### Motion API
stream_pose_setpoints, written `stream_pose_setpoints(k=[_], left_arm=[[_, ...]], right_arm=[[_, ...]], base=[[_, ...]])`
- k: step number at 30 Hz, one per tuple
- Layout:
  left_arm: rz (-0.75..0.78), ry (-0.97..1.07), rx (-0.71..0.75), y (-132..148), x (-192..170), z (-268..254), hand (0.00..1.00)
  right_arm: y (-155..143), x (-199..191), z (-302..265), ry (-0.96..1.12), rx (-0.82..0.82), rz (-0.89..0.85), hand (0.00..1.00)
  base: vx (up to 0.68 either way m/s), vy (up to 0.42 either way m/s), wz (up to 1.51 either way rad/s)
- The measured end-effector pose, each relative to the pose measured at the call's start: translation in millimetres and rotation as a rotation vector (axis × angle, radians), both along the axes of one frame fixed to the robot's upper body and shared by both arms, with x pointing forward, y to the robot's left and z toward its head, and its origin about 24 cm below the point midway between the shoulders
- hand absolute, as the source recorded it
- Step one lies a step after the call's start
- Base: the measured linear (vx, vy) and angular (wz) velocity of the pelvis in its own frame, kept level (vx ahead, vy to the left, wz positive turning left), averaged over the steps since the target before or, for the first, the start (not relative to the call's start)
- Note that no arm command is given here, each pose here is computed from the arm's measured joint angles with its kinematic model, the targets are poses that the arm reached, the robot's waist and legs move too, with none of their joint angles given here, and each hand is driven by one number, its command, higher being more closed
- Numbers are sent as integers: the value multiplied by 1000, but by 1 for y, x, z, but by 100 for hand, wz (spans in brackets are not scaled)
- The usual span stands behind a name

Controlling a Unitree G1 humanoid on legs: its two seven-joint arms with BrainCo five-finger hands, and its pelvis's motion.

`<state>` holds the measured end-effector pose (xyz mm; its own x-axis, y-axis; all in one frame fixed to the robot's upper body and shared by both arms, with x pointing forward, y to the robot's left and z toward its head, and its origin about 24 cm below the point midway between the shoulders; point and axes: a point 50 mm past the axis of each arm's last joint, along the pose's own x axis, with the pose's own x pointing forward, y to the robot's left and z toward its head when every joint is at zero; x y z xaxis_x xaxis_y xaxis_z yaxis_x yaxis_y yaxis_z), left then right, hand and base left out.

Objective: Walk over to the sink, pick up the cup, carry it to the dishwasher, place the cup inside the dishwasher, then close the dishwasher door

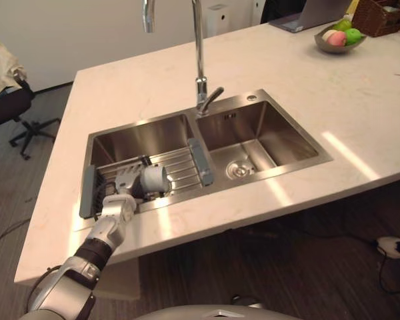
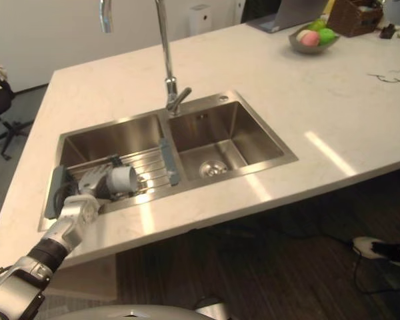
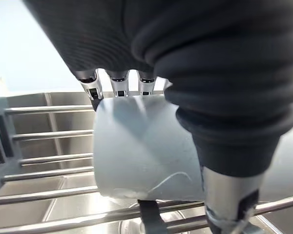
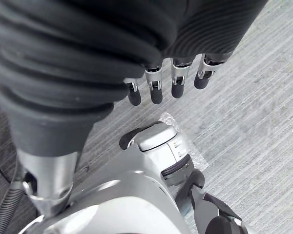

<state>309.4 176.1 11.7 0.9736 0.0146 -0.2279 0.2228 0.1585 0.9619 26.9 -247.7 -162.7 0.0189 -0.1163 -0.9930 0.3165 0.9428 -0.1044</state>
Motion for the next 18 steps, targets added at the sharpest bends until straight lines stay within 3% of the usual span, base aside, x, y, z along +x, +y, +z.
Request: stream_pose_setpoints(k=[9,10,18], left_arm=[[7,75,-49,-2,-2,-3,0],[9,91,-50,-2,-3,-4,100],[64,160,-122,2,-5,-13,100]], right_arm=[[-4,5,2,-25,-24,22,0],[-4,5,2,-24,-24,20,0],[-4,0,2,-17,-20,-8,0]], base=[[-26,-29,-7],[-38,-30,-6],[-8,-6,0]])
